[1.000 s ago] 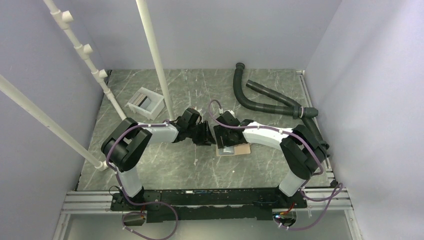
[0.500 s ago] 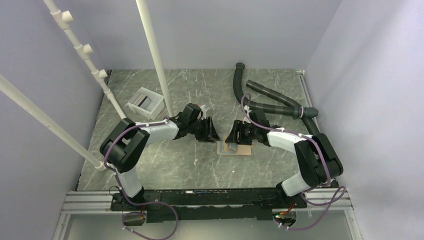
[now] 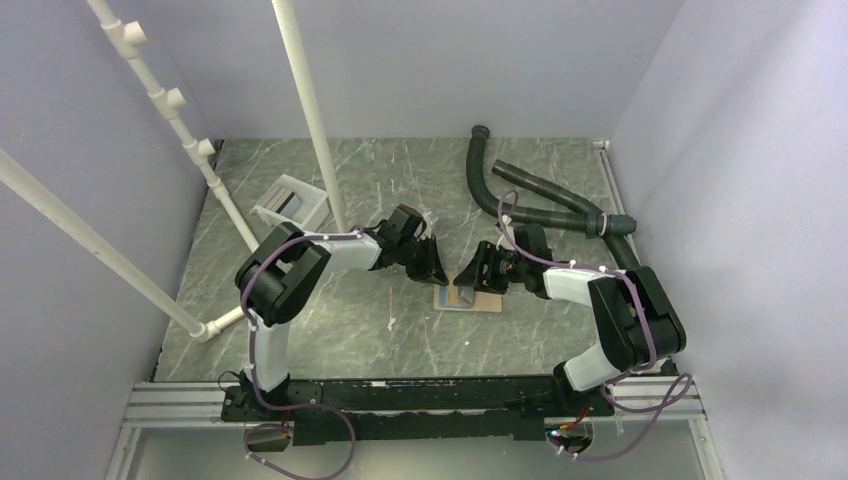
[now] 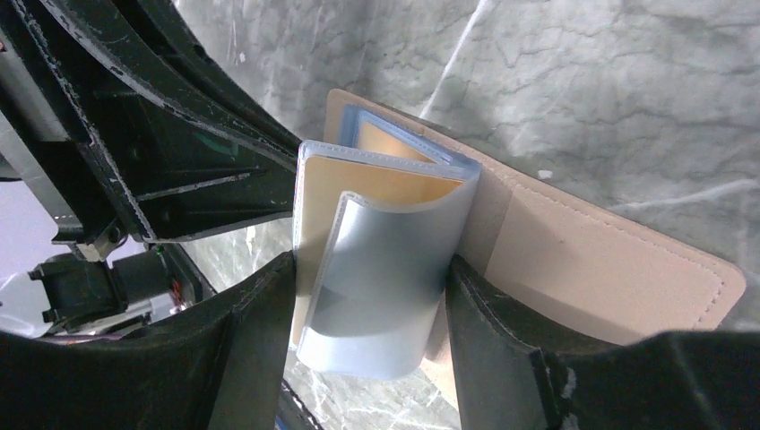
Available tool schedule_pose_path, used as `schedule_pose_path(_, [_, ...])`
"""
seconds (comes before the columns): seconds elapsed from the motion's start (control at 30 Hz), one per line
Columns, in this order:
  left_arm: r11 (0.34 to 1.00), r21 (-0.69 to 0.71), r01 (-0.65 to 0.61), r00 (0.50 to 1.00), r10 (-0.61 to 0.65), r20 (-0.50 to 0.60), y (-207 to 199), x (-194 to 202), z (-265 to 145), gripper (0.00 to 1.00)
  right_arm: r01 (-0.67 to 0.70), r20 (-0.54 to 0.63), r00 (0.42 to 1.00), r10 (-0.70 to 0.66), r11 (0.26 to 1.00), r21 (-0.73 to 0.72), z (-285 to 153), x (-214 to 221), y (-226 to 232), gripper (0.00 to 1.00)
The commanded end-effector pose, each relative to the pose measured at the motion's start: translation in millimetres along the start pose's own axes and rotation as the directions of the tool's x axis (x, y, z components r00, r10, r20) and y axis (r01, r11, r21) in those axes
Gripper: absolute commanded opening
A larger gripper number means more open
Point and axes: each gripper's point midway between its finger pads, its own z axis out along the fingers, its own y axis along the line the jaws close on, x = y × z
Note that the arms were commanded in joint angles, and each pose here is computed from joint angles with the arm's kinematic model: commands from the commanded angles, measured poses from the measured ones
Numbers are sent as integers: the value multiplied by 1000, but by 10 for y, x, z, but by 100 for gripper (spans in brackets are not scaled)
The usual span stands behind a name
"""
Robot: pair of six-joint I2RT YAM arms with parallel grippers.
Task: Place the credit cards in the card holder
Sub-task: Open the card holder at the center of the board.
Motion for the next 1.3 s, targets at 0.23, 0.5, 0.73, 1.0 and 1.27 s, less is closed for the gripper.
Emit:
schedule_pose_path(0.23, [957, -290, 23, 997, -44, -65, 545, 265, 123, 0, -3, 78, 996, -48, 834, 551, -503, -262, -592, 61])
schedule_pose_path(0.5, [957, -290, 7, 998, -26, -63, 520, 215, 108, 0, -34, 190, 971, -144, 703, 710, -1003, -417, -560, 84])
schedule_pose_path(0.73, [962, -274, 5, 997, -25, -69, 489, 216, 117, 0, 105, 112, 934, -339, 561, 821, -1192, -667, -385, 80])
schedule_pose_path(1.0, [968, -250, 23, 995, -45, -84, 476, 252, 183, 0, 414, -4, 897, -442, 837, 358, -241, -362, 453, 67])
schedule_pose_path(1.27, [968, -251, 24, 996, -44, -74, 471, 231, 133, 0, 467, -83, 873, -481, 771, 433, -16, -236, 112, 78])
